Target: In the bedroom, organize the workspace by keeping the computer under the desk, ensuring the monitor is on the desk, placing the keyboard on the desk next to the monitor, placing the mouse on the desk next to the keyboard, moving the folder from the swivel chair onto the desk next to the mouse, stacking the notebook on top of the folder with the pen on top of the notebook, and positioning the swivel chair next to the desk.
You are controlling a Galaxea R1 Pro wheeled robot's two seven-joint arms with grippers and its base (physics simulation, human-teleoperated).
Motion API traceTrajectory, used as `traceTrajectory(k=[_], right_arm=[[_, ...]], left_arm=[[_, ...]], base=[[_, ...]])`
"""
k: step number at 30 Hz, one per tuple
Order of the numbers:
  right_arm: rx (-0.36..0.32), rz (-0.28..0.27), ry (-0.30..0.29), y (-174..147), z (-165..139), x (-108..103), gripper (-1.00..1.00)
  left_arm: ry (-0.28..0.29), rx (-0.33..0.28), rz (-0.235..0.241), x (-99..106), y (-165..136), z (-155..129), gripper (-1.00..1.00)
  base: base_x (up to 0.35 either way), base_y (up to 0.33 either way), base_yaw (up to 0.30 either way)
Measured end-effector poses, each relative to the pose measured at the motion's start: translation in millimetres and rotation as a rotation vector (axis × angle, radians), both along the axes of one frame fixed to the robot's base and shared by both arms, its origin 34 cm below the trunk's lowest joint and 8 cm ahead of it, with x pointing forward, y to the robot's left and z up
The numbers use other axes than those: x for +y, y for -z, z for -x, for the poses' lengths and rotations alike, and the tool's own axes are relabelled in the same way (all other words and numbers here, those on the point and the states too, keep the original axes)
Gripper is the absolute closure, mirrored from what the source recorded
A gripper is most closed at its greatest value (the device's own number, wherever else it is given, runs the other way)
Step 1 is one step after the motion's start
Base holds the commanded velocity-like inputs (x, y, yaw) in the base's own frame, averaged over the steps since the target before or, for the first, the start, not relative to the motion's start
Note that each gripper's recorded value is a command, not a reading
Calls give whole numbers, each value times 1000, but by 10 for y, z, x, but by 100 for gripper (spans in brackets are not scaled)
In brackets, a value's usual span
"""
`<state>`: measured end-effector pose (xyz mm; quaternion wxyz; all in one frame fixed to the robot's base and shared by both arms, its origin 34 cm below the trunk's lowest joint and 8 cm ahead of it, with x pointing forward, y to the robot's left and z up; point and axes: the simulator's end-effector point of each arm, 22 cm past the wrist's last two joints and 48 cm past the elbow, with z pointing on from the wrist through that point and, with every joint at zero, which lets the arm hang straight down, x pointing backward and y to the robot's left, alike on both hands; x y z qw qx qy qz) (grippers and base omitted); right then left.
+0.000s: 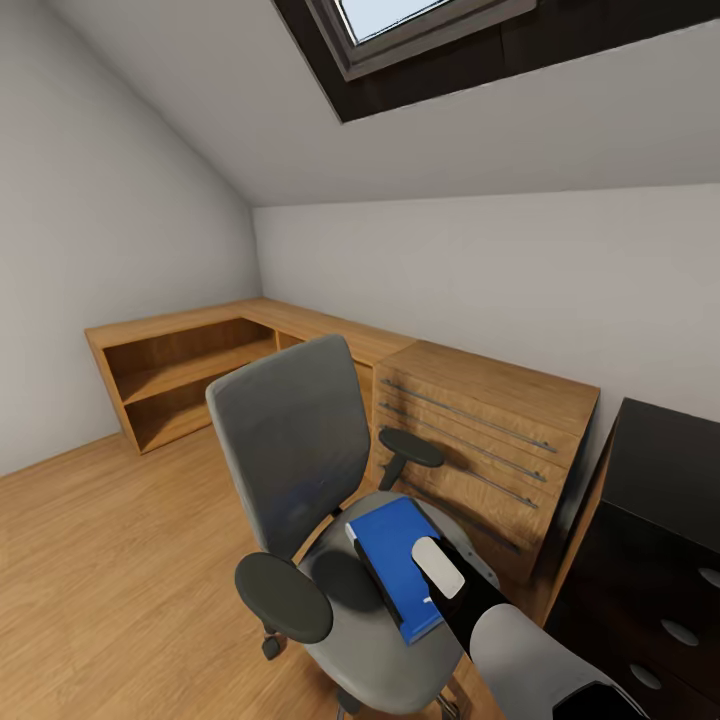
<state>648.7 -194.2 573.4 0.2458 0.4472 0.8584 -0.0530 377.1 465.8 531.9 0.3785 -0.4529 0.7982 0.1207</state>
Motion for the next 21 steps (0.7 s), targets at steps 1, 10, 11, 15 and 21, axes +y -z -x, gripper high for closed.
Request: traceTrajectory(k=[1, 10, 11, 15, 21], right_arm=[[-1, 0, 1, 19, 3, -2, -100], [-2, 2, 6, 97, 15, -9, -100], [-2, 2, 6, 117, 19, -9, -100], [-2, 2, 6, 137, 22, -9, -100], [-1, 1, 6, 179, 29, -9, -100]], left_arm=[[0, 0, 0, 1, 19, 2, -100], [-1, 1, 1, 0, 102, 18, -100], [-1, 1, 0, 0, 122, 22, -100], [-2, 1, 0, 4, 142, 25, -100], [-2, 0, 1, 5, 182, 32, -100]], base=[[0, 0, 0], [0, 0, 0], [0, 0, 0], [0, 0, 0], [0, 0, 0]])
